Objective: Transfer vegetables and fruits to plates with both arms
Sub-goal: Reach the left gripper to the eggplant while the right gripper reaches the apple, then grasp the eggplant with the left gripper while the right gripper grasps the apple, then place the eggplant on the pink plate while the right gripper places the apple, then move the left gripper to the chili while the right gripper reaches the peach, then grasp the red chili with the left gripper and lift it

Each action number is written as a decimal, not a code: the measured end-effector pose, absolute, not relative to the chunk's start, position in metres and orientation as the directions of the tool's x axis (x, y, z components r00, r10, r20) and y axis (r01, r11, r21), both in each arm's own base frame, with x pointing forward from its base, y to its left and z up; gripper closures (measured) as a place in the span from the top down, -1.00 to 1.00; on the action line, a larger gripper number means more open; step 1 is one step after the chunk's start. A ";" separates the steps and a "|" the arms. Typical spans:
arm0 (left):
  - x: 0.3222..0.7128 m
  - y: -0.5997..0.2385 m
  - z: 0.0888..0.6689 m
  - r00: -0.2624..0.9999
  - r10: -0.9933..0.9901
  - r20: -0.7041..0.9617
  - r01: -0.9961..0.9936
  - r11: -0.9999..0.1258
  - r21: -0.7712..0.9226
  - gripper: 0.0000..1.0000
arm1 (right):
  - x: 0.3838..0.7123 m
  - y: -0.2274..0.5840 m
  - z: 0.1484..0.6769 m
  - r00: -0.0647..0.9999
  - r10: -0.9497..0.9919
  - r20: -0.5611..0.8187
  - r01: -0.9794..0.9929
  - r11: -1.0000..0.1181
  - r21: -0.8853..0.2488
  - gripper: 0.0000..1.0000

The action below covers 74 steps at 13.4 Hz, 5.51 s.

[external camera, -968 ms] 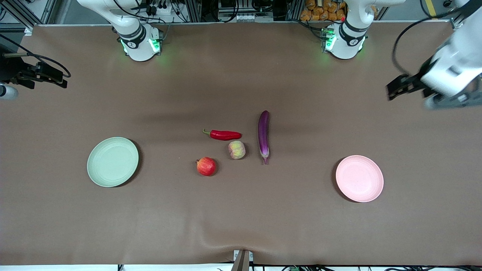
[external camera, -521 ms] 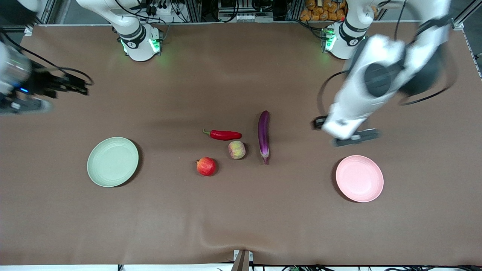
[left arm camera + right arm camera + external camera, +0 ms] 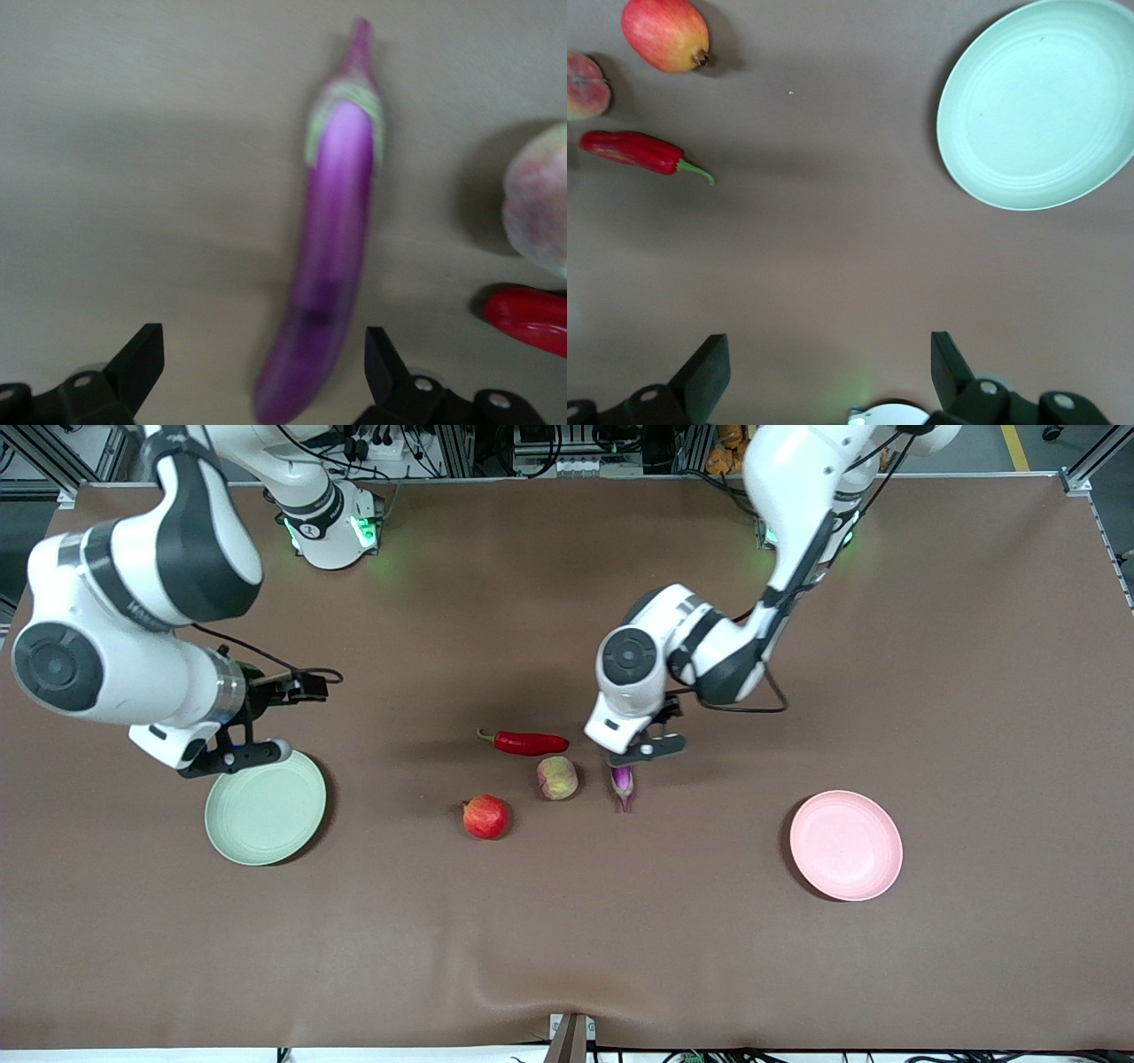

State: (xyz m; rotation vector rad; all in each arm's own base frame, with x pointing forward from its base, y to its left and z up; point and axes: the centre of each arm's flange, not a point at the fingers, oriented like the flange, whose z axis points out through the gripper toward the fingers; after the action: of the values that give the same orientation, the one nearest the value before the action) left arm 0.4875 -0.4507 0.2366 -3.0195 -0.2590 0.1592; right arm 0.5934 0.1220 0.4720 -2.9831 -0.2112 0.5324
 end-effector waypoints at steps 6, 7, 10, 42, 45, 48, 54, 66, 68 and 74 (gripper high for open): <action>0.474 -0.471 0.173 0.987 0.139 -0.084 0.133 -0.988 -0.076 0.13 | 0.613 0.139 0.415 0.919 0.158 -0.361 0.078 -0.971 -0.226 1.00; 0.477 -0.470 0.176 0.987 0.142 -0.079 0.136 -0.988 -0.075 -0.10 | 0.619 0.162 0.402 0.927 0.183 -0.326 0.111 -0.967 -0.228 1.00; 0.514 -0.438 0.198 0.983 0.174 -0.058 0.168 -0.982 -0.090 -0.22 | 0.620 0.260 0.375 0.942 0.287 -0.177 0.245 -0.943 -0.225 1.00; 0.698 -0.066 0.303 0.981 0.185 0.059 0.186 -0.982 -0.008 1.00 | 0.625 0.055 0.316 0.789 0.610 -0.076 0.573 -0.774 -0.270 0.70; 0.687 -0.117 0.333 0.976 0.211 0.050 0.209 -0.977 0.043 1.00 | 0.616 -0.056 0.277 0.743 0.664 -0.085 0.616 -0.728 -0.301 0.70; 0.664 -0.212 0.334 0.936 0.351 0.012 0.349 -0.933 0.086 1.00 | 0.616 -0.078 0.234 0.646 0.762 -0.050 0.718 -0.629 -0.298 0.70; 0.587 -0.386 0.323 0.834 0.550 -0.043 0.551 -0.830 0.081 1.00 | 0.621 -0.066 0.238 0.652 0.754 -0.081 0.686 -0.633 -0.358 1.00; 0.470 -0.596 0.220 0.459 0.881 -0.114 0.886 -0.443 0.139 1.00 | 0.648 0.133 0.245 0.913 0.405 -0.040 0.324 -0.783 -0.530 1.00; 0.461 -0.602 0.198 0.454 0.884 -0.113 0.889 -0.441 0.128 1.00 | 0.652 0.152 0.239 0.931 0.365 -0.005 0.307 -0.792 -0.528 1.00; 0.462 -0.603 0.178 0.449 0.886 -0.119 0.890 -0.431 0.151 0.13 | 0.652 0.168 0.229 0.986 0.158 -0.058 0.077 -0.728 -0.681 1.00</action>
State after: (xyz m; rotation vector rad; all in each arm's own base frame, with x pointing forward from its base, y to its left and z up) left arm 0.4623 -0.6029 0.1784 -2.8324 -1.7572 0.0364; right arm 0.6521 0.1677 0.2289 -2.3880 -0.1625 0.1434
